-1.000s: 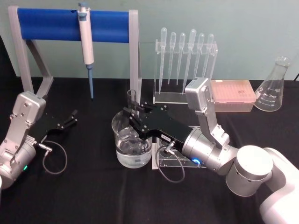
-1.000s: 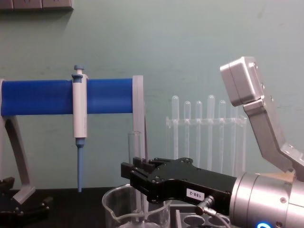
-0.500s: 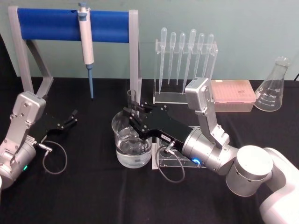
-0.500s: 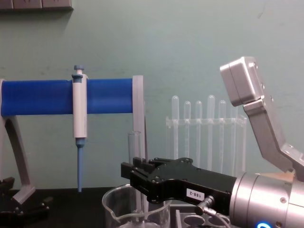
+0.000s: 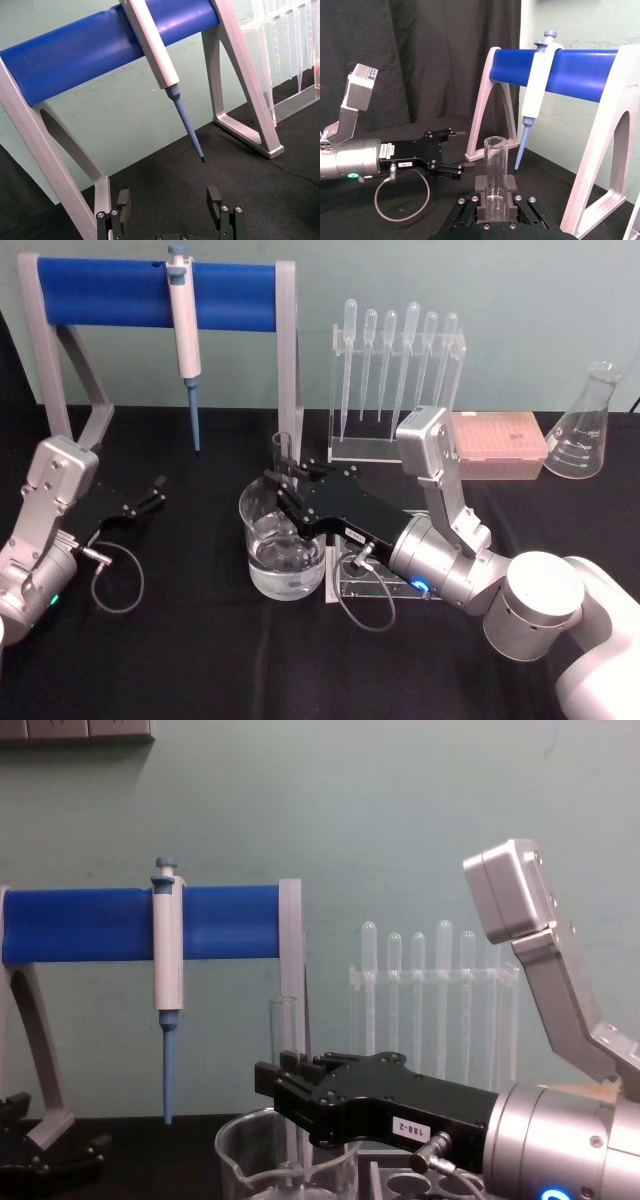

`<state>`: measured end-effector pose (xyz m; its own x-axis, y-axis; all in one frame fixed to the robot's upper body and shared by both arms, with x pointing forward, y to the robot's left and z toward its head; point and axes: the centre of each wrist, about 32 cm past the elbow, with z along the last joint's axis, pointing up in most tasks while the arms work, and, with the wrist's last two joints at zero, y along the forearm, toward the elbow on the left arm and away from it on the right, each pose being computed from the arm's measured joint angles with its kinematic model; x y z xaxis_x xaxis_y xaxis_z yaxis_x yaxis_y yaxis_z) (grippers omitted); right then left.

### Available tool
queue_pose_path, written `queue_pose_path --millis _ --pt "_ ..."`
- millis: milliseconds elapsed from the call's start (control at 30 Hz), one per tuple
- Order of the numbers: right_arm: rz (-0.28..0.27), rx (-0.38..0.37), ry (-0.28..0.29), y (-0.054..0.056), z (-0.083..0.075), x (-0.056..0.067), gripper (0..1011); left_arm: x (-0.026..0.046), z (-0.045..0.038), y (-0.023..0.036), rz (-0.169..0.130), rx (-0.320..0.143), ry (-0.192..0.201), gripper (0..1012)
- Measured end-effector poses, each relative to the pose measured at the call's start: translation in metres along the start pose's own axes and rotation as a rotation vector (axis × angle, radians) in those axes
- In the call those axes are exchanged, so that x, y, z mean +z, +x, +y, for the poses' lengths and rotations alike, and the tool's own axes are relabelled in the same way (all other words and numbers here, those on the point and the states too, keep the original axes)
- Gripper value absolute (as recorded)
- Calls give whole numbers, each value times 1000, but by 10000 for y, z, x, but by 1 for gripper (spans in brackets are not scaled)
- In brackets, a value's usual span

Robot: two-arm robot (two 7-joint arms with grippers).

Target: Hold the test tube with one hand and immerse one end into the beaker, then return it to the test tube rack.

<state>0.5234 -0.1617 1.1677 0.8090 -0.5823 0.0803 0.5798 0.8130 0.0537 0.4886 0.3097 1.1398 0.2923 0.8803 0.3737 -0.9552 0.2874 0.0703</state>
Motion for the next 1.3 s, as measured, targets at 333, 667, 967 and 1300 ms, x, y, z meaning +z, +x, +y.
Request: queue_pose_path --millis 333,667,967,1300 --pt "0 0 0 0 0 0 224 0 0 0 0 0 0 1000" --pt "0 0 0 0 0 0 224 0 0 0 0 0 0 1000" --pt "0 0 0 0 0 0 224 0 0 0 0 0 0 1000" --pt "0 0 0 0 0 0 224 0 0 0 0 0 0 1000"
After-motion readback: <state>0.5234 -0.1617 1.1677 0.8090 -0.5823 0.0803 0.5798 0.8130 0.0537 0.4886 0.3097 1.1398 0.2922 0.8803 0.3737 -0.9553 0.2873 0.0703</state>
